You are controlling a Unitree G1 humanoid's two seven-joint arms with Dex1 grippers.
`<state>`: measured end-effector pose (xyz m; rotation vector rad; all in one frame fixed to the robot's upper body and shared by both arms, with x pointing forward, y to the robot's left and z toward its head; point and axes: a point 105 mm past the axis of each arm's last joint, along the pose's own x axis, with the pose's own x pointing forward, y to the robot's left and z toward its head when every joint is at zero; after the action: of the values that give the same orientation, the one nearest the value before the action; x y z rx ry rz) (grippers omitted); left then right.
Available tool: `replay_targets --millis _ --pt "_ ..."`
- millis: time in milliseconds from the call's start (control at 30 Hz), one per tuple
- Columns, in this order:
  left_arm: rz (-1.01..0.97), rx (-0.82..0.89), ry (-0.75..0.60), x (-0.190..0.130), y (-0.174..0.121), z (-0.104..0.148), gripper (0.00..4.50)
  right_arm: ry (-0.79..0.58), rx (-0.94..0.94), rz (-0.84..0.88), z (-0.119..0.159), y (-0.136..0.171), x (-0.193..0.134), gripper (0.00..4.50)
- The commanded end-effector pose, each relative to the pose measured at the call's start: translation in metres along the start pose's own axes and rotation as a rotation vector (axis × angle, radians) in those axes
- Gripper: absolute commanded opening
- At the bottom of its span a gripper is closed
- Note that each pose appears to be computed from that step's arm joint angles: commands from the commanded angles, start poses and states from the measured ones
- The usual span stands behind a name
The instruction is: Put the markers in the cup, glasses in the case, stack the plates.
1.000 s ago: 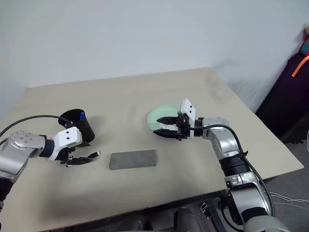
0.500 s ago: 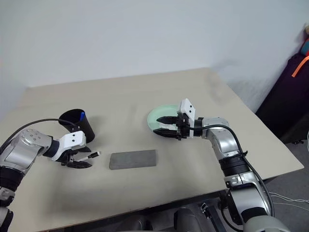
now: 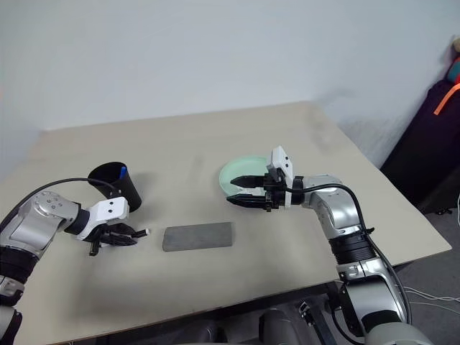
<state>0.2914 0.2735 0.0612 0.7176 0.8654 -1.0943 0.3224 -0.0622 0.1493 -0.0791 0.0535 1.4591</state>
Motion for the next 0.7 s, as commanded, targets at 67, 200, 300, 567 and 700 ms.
replay_targets --millis 67,200,300,567,700 --pt "0.019 0.002 0.011 -0.004 0.003 -0.001 0.03 -0.017 -0.053 -0.016 0.012 -0.003 -0.002 2.58" --pt "0.025 0.013 -0.025 -0.006 0.003 0.006 0.03 -0.013 -0.057 -0.021 0.012 -0.004 -0.002 2.58" --pt "0.034 0.039 -0.142 -0.012 0.003 0.028 0.03 -0.01 -0.06 -0.024 0.011 -0.004 -0.002 2.58" --pt "0.338 0.066 -0.716 -0.065 0.025 0.119 0.03 -0.01 -0.08 -0.028 0.014 -0.005 -0.001 2.58" --pt "0.576 0.024 -0.903 -0.096 0.044 0.132 0.03 -0.011 -0.088 -0.024 0.015 -0.006 0.0 2.58"
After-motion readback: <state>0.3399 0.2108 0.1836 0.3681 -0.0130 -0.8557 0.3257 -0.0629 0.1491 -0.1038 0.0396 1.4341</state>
